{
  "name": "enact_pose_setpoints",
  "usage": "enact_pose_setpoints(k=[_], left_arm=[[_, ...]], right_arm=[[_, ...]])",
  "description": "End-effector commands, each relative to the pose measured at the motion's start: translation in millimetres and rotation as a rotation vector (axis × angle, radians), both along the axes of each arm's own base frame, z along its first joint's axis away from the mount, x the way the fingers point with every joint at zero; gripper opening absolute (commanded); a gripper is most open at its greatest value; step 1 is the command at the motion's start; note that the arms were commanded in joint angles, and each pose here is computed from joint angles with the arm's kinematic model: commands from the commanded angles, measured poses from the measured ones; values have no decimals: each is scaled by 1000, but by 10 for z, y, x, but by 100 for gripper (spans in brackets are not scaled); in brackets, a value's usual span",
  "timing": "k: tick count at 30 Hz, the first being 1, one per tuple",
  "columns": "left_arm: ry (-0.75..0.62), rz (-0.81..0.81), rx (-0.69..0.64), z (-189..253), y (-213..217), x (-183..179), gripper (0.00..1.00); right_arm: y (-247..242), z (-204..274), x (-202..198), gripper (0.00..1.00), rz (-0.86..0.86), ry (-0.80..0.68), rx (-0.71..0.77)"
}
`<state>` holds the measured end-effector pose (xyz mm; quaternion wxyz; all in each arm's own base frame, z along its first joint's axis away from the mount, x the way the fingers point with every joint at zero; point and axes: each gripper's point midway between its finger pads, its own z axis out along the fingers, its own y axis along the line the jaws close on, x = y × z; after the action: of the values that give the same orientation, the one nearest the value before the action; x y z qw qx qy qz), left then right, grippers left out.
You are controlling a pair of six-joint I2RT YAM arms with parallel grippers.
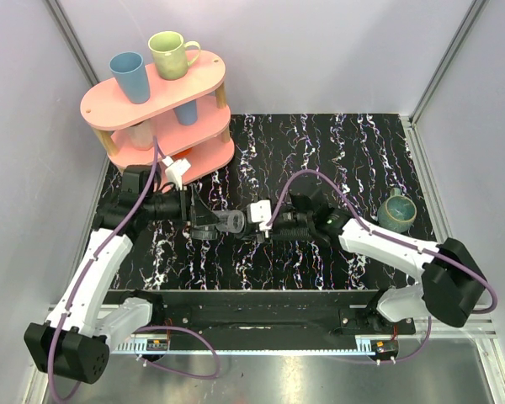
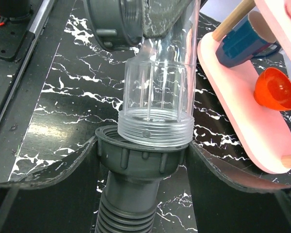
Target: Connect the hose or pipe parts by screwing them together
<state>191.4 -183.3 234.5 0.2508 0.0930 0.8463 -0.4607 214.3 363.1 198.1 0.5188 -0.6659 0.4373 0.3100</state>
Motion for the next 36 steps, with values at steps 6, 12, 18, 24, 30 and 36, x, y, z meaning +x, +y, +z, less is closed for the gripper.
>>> enact_pose_setpoints(k=[6,12,18,24,30,36], left_arm=[[-86,5,45,247,27,143,0],[-68,-70,-32,309,-103,66,0],[-43,-105,-40,295,-173,2,0],[-31,-133,-37,273,-215,-63,0],[2,-126,-4,85,-198,-107,0],[10,-138,-11,4,-218,-98,0]], right_arm=[[-15,441,-84,55,42,-26,99],[25,385,-67,55,55,-5,72],[46,406,32,55,26,-25,66],[34,418,25,55,22,-19,73],[-8,439,-18,55,30,-18,89],[-11,427,-146,54,83,15,96]])
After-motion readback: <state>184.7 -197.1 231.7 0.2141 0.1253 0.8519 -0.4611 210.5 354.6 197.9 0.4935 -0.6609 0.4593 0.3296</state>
